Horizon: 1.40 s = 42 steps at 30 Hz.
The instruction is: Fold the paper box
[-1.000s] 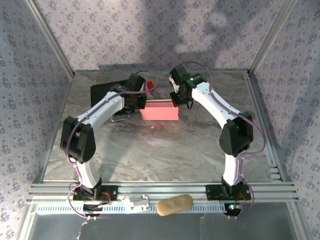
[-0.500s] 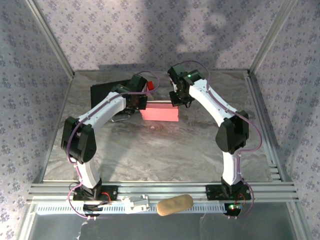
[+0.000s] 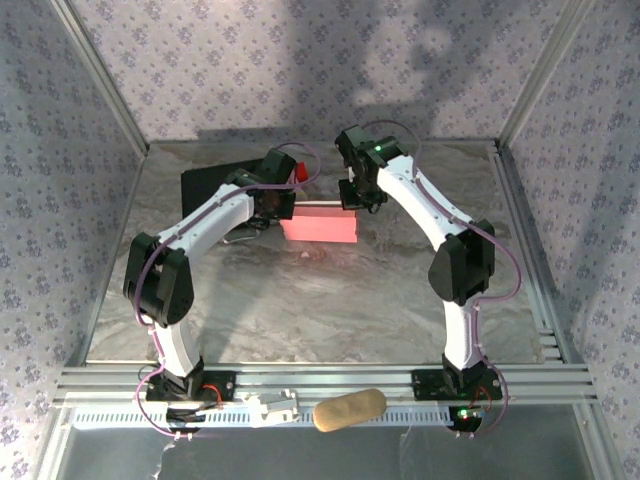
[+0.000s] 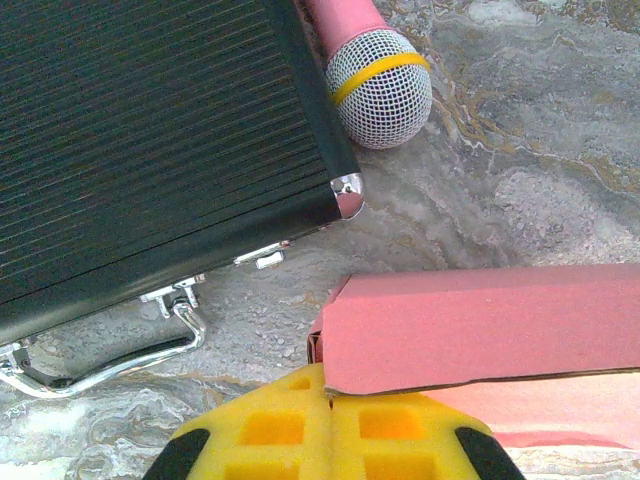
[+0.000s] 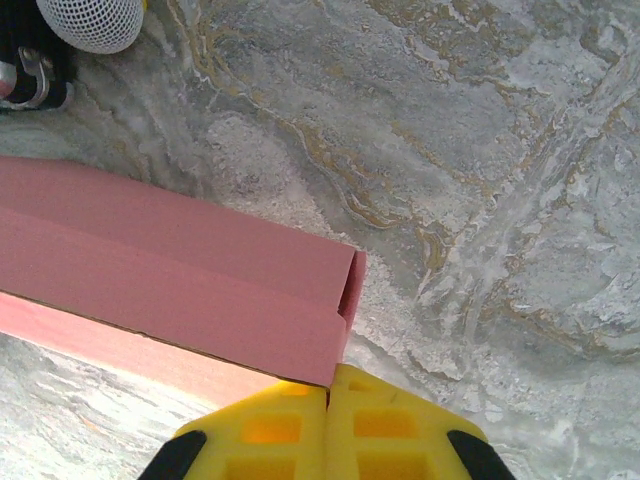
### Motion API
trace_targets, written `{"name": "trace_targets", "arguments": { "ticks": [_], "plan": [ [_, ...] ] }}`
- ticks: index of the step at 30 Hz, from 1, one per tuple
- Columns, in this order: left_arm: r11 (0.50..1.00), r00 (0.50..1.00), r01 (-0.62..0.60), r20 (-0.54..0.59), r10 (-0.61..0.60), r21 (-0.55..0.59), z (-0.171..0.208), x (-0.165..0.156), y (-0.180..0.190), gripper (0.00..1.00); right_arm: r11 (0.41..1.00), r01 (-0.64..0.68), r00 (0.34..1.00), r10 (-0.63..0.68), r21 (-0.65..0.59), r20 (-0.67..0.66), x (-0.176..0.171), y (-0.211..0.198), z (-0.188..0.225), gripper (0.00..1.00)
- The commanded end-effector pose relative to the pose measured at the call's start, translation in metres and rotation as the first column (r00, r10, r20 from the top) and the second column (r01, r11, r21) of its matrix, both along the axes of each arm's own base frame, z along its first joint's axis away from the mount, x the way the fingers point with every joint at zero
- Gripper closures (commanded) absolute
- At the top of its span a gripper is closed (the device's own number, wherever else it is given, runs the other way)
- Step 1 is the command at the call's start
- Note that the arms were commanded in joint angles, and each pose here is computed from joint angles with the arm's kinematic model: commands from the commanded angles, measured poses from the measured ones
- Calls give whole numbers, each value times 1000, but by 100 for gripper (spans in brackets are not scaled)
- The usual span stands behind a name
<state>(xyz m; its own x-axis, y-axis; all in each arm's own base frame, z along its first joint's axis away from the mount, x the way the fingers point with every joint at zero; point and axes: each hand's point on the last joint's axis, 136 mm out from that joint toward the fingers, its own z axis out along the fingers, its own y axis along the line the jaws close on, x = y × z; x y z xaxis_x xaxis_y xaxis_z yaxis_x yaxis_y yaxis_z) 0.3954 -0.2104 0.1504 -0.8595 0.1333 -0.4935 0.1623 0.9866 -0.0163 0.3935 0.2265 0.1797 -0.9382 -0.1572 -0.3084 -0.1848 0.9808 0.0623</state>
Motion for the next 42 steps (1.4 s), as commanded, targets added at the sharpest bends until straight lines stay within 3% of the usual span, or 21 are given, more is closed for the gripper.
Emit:
{"name": "trace_targets", "arguments": {
  "ticks": [1,42],
  "plan": [
    [994,969,107,-219,-112,-38,-45,-46,-30,100,983,-45,998,51,176,-32,-6,49,-1,100],
    [991,969,116,-211,-126,-59,-43,-49,-41,100,927,56,991,-6,371,-136,-2,57,3,100]
  ]
}}
